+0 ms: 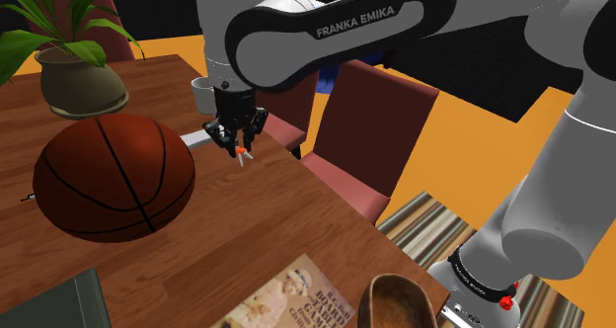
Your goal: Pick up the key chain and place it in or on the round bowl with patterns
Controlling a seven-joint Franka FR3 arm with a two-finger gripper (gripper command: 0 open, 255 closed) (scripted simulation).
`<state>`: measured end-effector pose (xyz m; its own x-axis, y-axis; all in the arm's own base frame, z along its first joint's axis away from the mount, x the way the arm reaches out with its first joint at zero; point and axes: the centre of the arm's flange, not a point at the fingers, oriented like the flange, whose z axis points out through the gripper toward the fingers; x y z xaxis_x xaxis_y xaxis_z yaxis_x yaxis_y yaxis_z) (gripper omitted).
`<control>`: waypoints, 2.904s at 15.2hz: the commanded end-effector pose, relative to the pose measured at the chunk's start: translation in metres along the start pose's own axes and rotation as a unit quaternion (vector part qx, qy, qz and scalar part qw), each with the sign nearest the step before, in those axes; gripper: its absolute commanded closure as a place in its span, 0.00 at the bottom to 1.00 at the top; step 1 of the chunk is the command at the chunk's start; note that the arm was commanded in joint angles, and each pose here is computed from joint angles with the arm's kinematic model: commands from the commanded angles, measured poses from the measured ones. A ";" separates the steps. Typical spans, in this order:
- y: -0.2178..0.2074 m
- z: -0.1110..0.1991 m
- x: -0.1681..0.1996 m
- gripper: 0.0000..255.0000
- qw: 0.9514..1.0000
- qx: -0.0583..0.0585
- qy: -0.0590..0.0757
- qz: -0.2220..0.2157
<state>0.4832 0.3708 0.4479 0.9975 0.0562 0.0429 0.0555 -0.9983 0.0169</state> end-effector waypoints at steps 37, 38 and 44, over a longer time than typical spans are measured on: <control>0.026 -0.061 -0.405 1.00 1.000 0.000 0.000 0.000; 0.026 -0.062 -0.418 1.00 1.000 0.000 0.000 0.000; 0.029 -0.048 -0.459 1.00 1.000 0.000 0.000 0.000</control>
<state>0.0275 0.3183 0.4819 0.9975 0.0567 0.0427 0.0561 -0.9983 0.0172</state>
